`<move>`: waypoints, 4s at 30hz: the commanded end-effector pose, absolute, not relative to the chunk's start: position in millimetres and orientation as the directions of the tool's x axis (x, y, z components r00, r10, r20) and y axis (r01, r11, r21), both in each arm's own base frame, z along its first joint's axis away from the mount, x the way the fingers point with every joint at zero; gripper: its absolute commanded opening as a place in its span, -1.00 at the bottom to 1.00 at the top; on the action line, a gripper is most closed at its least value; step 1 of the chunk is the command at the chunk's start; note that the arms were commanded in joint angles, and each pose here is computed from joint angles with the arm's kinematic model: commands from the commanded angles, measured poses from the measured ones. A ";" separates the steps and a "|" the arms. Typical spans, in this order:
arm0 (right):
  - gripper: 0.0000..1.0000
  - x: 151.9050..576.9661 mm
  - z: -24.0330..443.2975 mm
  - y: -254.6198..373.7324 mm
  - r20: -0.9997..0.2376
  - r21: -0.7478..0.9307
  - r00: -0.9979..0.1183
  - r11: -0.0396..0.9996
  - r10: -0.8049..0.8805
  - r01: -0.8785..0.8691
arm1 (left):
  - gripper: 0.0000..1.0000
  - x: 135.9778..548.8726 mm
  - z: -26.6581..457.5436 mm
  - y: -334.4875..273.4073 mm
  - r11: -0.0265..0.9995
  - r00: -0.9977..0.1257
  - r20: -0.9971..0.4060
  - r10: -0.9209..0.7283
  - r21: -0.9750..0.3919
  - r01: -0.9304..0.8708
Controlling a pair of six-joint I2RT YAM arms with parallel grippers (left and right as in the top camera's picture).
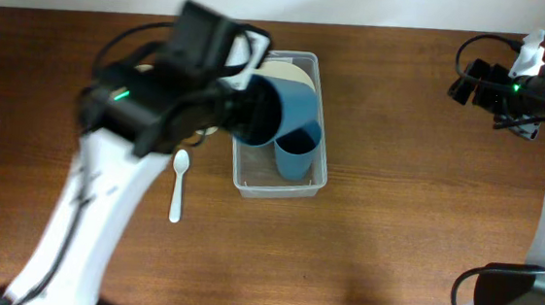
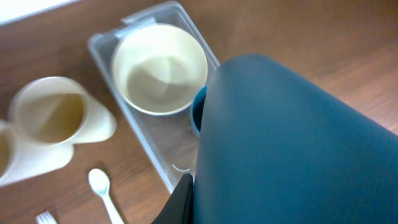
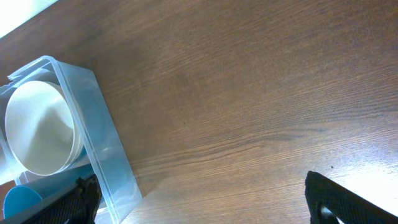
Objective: Pack container
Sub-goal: 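Lower the second blue cup into the container and release it, then move the left gripper to the left cream cup and grasp it, then carry the cream cup over the container and lower it inside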
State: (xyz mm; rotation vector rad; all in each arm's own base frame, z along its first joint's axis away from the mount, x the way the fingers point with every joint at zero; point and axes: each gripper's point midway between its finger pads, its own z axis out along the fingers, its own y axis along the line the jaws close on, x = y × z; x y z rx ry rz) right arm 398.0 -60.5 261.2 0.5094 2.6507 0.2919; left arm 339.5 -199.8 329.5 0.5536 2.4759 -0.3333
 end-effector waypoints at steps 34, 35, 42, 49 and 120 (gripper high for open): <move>0.98 397.9 266.6 -60.7 -0.379 0.281 -0.837 0.911 0.394 0.301 | 0.00 370.5 324.8 -190.1 0.900 -0.746 -0.516 0.422 0.140 0.412; 0.98 397.9 266.8 -60.7 -0.380 0.281 -0.837 0.911 0.394 0.301 | 0.03 371.6 331.8 -183.5 0.906 -0.743 -0.527 0.412 0.152 0.394; 0.98 397.9 266.8 -60.7 -0.380 0.281 -0.837 0.911 0.394 0.301 | 0.18 383.2 340.3 -113.5 0.965 -0.817 -0.515 0.260 0.159 0.208; 0.98 397.9 266.6 -60.7 -0.379 0.281 -0.837 0.911 0.394 0.301 | 0.19 397.9 314.1 -37.3 0.993 -0.902 -0.427 0.065 0.117 0.017; 0.98 397.9 266.8 -60.7 -0.380 0.281 -0.837 0.911 0.394 0.301 | -0.97 318.3 389.3 -105.5 0.962 -0.764 -0.596 0.247 0.056 0.268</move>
